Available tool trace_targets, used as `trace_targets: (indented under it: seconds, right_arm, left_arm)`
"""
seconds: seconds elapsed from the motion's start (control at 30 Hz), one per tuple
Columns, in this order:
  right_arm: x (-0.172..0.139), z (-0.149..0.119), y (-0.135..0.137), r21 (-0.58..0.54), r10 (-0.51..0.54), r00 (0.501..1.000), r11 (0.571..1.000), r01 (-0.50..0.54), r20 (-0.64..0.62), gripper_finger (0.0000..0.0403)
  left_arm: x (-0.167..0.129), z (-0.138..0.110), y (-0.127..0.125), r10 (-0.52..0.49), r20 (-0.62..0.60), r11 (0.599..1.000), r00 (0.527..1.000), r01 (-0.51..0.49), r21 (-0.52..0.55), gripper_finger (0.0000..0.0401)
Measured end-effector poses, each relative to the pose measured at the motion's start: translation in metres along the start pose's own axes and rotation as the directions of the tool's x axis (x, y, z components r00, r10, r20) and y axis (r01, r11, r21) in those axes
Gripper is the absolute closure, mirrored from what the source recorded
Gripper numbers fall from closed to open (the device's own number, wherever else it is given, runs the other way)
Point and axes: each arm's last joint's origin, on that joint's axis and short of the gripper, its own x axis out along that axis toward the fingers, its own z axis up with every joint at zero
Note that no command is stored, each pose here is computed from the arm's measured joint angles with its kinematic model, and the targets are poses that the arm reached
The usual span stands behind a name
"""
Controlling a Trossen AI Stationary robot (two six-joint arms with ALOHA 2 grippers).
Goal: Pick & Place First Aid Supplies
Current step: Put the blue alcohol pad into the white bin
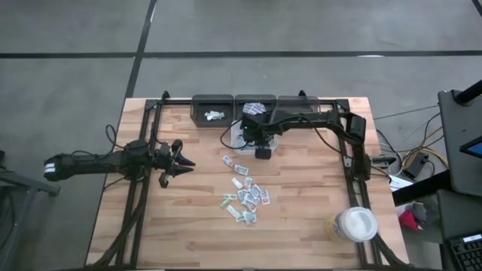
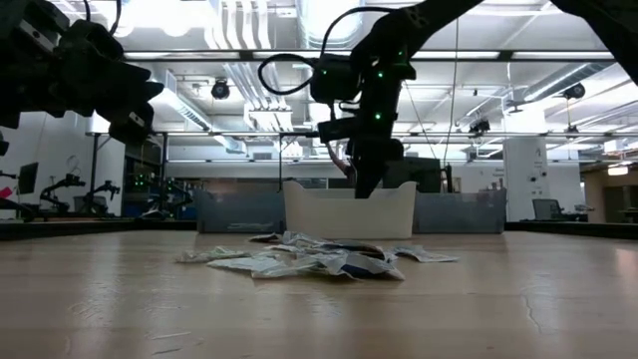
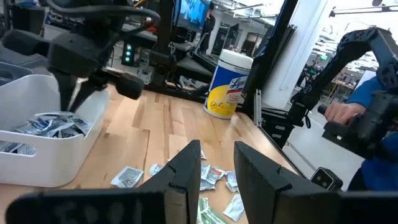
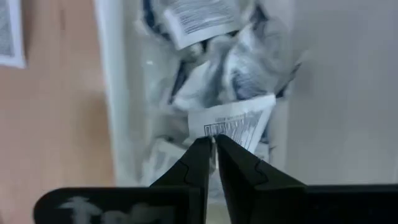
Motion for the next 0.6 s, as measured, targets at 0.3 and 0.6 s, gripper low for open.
trace_targets:
  seconds: [0.3, 0.6]
  right_arm:
    - [-0.027, -0.002, -0.007, 0.01, -0.024, 0.998, 1.0, 0.023, 0.061, 0.0285]
    - [-0.088, -0.006, -0.001, 0.101, -0.056, 0.976, 0.994, 0.035, 0.213, 0.024]
  left_arm:
    - [0.0, 0.0, 0.001, 0.043, 0.012, 0.999, 0.999, -0.043, 0.005, 0.0307]
    - [0.0, 0.001, 0.002, 0.068, 0.02, 0.998, 0.997, -0.069, 0.006, 0.0307]
